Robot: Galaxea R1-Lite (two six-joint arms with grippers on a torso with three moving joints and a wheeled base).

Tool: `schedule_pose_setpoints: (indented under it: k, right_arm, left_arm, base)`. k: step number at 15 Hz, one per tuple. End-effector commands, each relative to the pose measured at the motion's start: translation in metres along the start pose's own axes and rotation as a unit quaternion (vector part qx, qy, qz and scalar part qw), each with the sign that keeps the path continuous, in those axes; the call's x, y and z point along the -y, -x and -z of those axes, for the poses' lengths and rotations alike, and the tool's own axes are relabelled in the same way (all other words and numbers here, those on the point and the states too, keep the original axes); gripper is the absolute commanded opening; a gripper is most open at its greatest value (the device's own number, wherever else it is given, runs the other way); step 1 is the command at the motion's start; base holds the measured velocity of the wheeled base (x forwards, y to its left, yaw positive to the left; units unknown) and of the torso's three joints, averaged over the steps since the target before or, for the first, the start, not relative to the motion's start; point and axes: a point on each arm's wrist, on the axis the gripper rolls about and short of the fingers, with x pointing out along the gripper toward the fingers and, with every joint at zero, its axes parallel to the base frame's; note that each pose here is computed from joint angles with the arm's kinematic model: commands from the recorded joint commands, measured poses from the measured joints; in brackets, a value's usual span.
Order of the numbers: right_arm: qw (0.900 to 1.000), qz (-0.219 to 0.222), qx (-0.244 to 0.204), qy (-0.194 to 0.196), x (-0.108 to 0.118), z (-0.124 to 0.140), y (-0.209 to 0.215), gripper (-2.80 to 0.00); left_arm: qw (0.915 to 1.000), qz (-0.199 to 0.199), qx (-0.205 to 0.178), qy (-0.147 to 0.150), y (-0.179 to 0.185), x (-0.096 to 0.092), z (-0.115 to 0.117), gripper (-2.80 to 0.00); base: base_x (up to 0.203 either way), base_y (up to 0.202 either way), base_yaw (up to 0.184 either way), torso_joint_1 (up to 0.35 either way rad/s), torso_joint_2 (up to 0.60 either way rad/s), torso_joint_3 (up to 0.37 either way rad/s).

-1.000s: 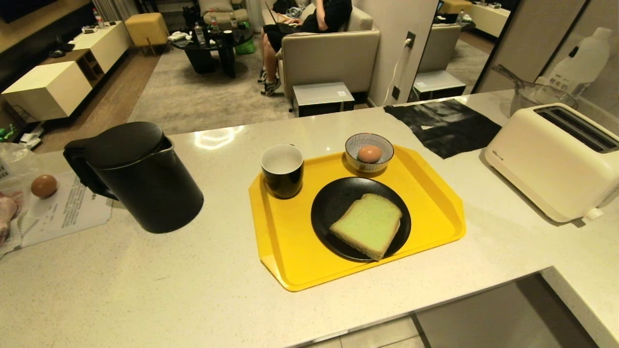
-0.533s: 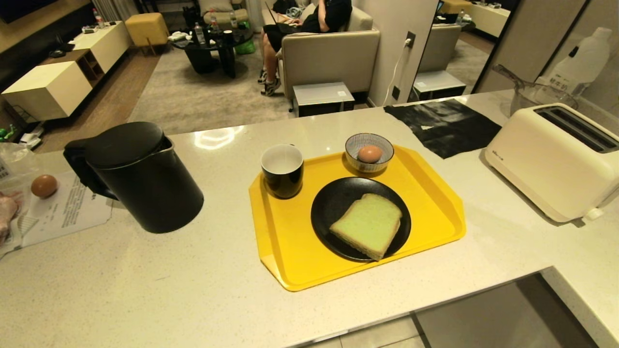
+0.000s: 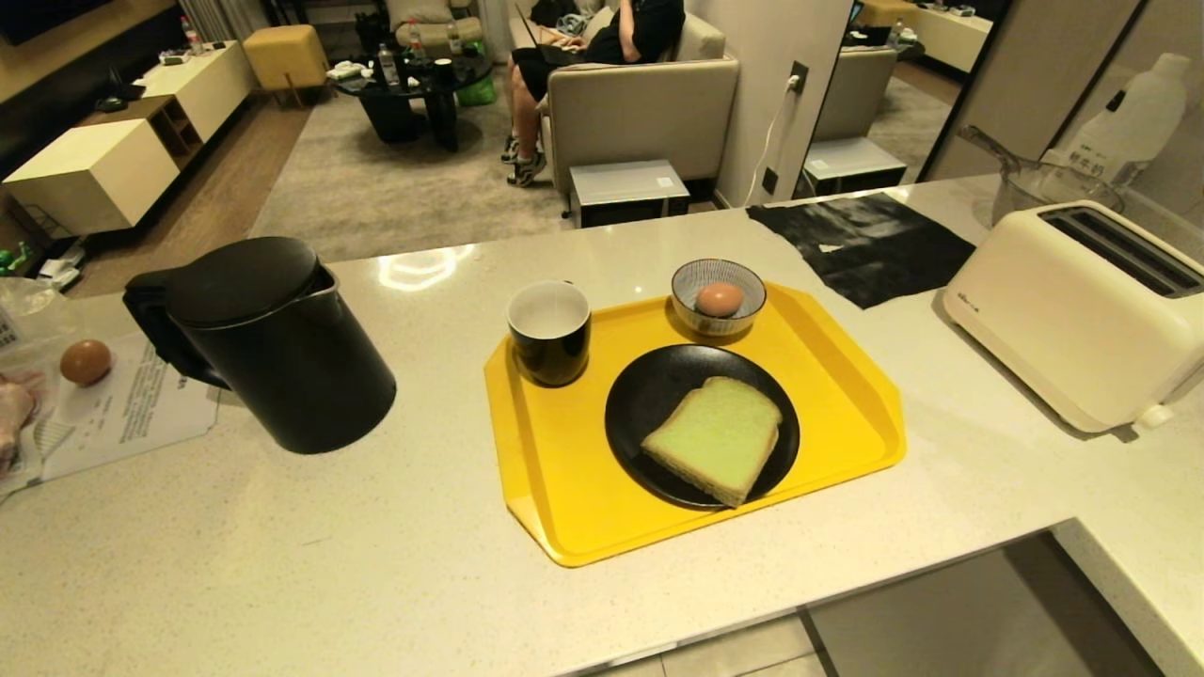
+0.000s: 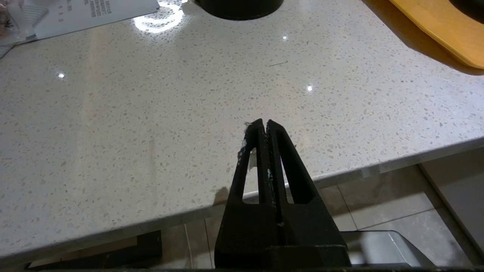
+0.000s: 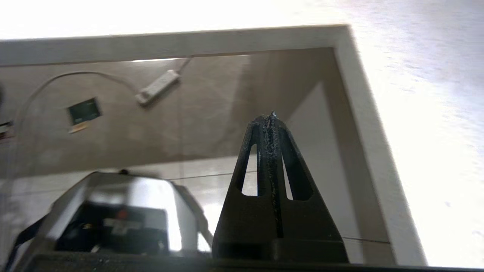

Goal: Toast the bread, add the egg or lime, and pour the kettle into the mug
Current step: Pick up the kettle

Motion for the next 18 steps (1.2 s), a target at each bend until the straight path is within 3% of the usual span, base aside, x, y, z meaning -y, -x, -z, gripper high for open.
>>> schedule_pose_setpoints:
  k: [1,5,8,12,15,18]
  right_arm:
    - [1.000,0.020,-0.006,0.001,-0.001,0.008,0.000,-2.80]
    - [1.000,0.026,0.002,-0.001,0.000,0.008,0.001,-2.80]
    - [0.999,0.000,0.053,0.013,-0.001,0.009,0.008,-2.80]
    - [0.992,0.009,0.123,0.029,-0.001,0.013,0.018,-2.80]
    - [0.992,0.007,0.123,0.024,-0.001,0.013,0.018,-2.80]
    - [0.993,0.005,0.121,-0.011,-0.001,0.013,0.018,-2.80]
  left_arm:
    - [1.0000,0.000,-0.001,0.000,0.000,0.000,0.000,-2.80]
    - [1.0000,-0.001,0.000,0.000,0.000,0.000,0.000,-2.80]
    - [1.0000,0.000,0.001,0.000,0.000,0.000,0.000,-2.80]
    - [1.0000,-0.001,0.000,0.000,0.000,0.000,0.000,-2.80]
    - [1.0000,-0.001,0.000,0.000,0.000,0.000,0.000,-2.80]
    - [1.0000,0.000,0.000,0.000,0.000,0.000,0.000,-2.80]
  base:
    - [0.000,0.000,0.000,0.000,0.00,0.000]
    - [0.000,0.000,0.000,0.000,0.00,0.000]
    - [0.000,0.000,0.000,0.000,0.00,0.000]
    - [0.000,0.000,0.000,0.000,0.00,0.000]
    - [0.000,0.000,0.000,0.000,0.00,0.000]
    - [0.000,0.000,0.000,0.000,0.00,0.000]
